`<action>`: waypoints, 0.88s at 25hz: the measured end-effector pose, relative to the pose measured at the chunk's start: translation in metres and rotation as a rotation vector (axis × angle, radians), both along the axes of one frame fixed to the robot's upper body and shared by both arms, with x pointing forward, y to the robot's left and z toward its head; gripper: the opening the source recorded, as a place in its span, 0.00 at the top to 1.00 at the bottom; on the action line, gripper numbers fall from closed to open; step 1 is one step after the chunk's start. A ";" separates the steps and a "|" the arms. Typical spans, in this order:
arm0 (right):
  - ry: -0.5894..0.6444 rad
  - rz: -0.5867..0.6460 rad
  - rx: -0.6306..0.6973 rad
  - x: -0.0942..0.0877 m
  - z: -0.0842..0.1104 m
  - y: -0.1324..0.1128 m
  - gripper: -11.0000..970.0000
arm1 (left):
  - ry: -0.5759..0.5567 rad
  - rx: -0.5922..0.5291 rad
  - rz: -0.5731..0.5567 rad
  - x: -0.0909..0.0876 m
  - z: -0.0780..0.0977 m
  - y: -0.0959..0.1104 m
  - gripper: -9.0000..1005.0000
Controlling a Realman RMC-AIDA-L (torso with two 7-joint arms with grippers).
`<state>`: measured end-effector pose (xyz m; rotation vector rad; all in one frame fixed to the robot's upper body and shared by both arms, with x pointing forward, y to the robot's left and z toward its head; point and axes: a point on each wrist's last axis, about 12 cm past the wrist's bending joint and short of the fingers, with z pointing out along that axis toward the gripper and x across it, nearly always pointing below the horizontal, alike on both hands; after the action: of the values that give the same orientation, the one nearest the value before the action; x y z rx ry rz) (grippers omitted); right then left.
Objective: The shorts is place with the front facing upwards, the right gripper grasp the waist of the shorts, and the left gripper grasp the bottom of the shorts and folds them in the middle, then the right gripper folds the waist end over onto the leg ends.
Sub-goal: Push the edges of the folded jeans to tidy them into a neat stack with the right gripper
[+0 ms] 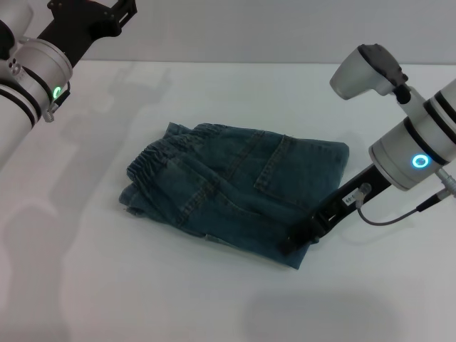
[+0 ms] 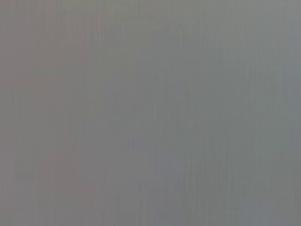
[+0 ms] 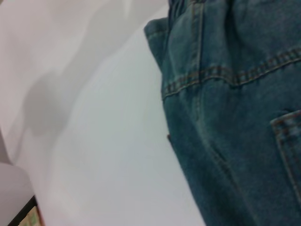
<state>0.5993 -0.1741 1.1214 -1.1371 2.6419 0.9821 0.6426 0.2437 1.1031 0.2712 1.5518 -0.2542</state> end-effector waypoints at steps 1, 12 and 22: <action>-0.006 -0.008 -0.003 0.001 0.000 -0.001 0.53 | 0.001 -0.002 0.000 0.000 0.000 0.000 0.24; -0.079 -0.110 -0.027 0.017 0.002 -0.017 0.53 | 0.005 -0.005 0.002 -0.001 -0.002 0.001 0.24; -0.072 -0.127 0.023 0.017 0.015 -0.025 0.53 | 0.004 -0.006 0.002 -0.002 -0.002 0.002 0.24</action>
<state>0.6159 -0.1991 1.1363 -0.9666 2.6025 0.9285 0.6406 0.2455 1.1012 0.2645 1.5553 -0.2580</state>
